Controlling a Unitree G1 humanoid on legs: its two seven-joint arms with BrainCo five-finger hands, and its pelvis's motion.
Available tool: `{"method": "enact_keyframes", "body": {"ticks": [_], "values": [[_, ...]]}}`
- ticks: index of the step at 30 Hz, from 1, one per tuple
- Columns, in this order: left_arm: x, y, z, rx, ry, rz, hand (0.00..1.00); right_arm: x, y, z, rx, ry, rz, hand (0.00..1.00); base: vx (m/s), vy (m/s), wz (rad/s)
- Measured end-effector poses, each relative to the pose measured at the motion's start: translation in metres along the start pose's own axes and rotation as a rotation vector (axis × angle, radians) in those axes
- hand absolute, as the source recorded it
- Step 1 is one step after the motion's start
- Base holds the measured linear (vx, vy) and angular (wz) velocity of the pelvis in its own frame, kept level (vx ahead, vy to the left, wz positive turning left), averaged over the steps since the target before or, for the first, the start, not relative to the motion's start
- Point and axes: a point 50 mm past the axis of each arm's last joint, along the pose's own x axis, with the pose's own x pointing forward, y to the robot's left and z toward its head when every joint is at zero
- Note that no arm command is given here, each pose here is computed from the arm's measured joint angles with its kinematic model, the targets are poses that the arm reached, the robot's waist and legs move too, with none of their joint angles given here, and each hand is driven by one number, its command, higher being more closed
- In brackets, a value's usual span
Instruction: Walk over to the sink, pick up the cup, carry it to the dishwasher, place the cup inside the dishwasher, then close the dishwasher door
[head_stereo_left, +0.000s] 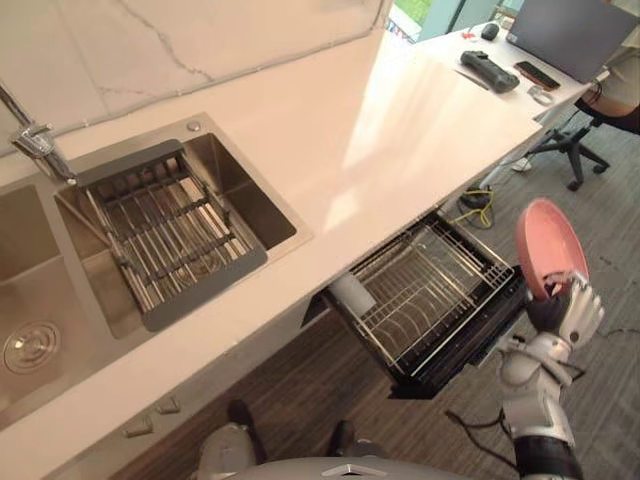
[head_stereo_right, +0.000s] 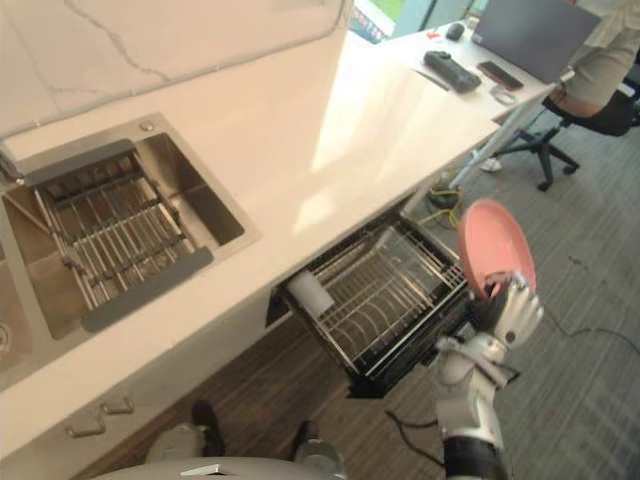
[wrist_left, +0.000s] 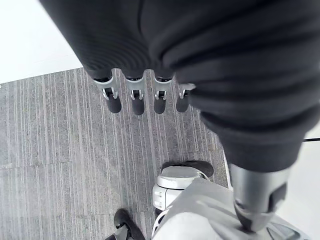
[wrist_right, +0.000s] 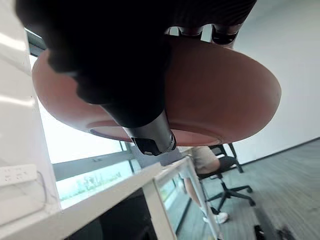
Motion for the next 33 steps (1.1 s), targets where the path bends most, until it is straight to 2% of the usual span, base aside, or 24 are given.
{"method": "enact_keyframes", "body": {"ticks": [13,18,23,27,33], "values": [[0.003,-0.018,-0.010,0.022,-0.002,-0.057,0.00,-0.022,0.020,-0.011,0.007,0.088,0.127,1.00,-0.03,0.045,0.06],[0.003,-0.024,-0.012,0.049,0.005,-0.084,0.00,-0.023,0.038,0.003,0.024,0.060,0.196,1.00,0.03,0.055,0.18],[0.003,-0.030,-0.008,0.079,-0.009,-0.118,0.00,0.000,0.048,0.015,0.005,0.010,0.205,1.00,0.04,0.017,0.19],[0.003,-0.039,0.002,0.099,-0.033,-0.153,0.00,0.039,0.050,0.045,0.013,-0.080,0.181,1.00,-0.01,0.016,0.15],[0.002,-0.051,0.014,0.134,-0.060,-0.200,0.00,0.088,0.044,0.050,-0.018,-0.016,0.167,1.00,-0.06,-0.008,0.06]]}}
